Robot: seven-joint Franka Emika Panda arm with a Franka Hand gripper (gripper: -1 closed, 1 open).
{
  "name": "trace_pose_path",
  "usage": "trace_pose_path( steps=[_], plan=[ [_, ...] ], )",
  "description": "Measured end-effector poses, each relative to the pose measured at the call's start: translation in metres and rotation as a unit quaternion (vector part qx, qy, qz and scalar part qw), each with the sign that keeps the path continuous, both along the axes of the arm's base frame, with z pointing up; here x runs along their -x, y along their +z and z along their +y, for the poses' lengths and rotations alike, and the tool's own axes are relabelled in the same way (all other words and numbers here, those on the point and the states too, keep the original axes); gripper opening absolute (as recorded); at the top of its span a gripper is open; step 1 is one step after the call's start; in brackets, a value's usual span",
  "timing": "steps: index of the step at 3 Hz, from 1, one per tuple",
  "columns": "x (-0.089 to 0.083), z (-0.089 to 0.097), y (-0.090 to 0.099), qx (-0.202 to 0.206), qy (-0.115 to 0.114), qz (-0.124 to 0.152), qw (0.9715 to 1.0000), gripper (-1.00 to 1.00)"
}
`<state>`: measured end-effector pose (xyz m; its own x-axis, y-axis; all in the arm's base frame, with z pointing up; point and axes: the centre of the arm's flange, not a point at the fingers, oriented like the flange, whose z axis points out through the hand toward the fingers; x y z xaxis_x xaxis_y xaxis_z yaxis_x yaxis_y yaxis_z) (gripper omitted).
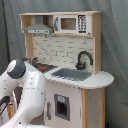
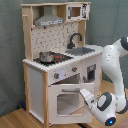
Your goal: Play with the kitchen
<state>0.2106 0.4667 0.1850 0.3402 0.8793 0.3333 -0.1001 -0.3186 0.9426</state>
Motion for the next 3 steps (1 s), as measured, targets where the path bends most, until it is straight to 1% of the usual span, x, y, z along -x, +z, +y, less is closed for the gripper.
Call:
trace_pose_path(
  steps=[1, 2, 3],
  plan=[
    [-0.009, -0.017, 0.005, -0.002, -0.008, 0.005, 1.0, 1.0],
    [-0.032, -0.036, 0.009, -0.007, -0.033, 0.011, 0.9994, 1.0],
    [-0.065, -0.052, 0.009, -0.022, -0.055, 0.018, 0.9981, 1.0]
  ],
)
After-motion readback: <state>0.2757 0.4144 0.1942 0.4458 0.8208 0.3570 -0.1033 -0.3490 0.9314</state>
